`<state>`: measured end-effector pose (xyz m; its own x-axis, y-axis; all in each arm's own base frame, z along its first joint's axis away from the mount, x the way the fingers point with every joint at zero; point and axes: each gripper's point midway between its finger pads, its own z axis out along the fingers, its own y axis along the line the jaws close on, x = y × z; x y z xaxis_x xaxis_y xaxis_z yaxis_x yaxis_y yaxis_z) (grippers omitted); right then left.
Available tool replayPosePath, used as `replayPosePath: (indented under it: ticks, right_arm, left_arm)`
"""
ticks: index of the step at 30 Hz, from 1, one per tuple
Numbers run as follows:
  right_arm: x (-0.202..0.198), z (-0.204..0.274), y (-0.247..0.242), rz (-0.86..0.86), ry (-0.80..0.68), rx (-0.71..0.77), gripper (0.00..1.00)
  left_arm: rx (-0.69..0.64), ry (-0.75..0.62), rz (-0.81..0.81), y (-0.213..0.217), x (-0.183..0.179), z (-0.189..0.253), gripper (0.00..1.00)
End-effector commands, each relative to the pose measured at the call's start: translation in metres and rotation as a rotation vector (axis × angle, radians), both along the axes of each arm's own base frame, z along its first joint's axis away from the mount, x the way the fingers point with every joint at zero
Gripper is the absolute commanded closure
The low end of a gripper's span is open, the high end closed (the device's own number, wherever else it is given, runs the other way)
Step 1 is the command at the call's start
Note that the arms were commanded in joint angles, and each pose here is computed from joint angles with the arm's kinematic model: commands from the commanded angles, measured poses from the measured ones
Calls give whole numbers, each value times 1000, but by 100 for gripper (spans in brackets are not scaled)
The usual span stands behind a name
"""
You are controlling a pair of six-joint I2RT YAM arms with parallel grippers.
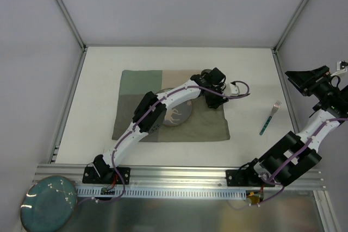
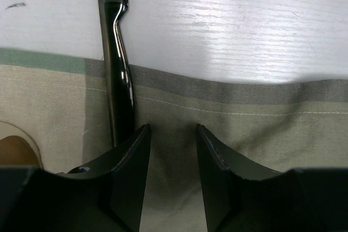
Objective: Set the dinner table for one person
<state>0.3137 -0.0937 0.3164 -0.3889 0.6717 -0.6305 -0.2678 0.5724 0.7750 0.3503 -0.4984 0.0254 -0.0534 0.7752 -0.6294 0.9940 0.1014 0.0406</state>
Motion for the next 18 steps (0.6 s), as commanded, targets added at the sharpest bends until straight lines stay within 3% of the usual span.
replayPosePath:
  ticks: [1, 6, 10, 18]
  right_arm:
    - [-3, 14, -1, -19, -38, -20, 15]
    - [0, 16, -1, -29, -55, -22, 15]
    - [-1, 17, 5, -20, -60, -19, 15]
    - [-6, 9, 16, 16, -62, -28, 14]
  left_arm:
    - [61, 194, -81, 17, -51, -13, 61]
    - [72, 309, -110, 10, -93, -25, 65]
    - [54, 320, -131, -5, -107, -21, 66]
    - [-23, 195, -99, -35, -80, -4, 63]
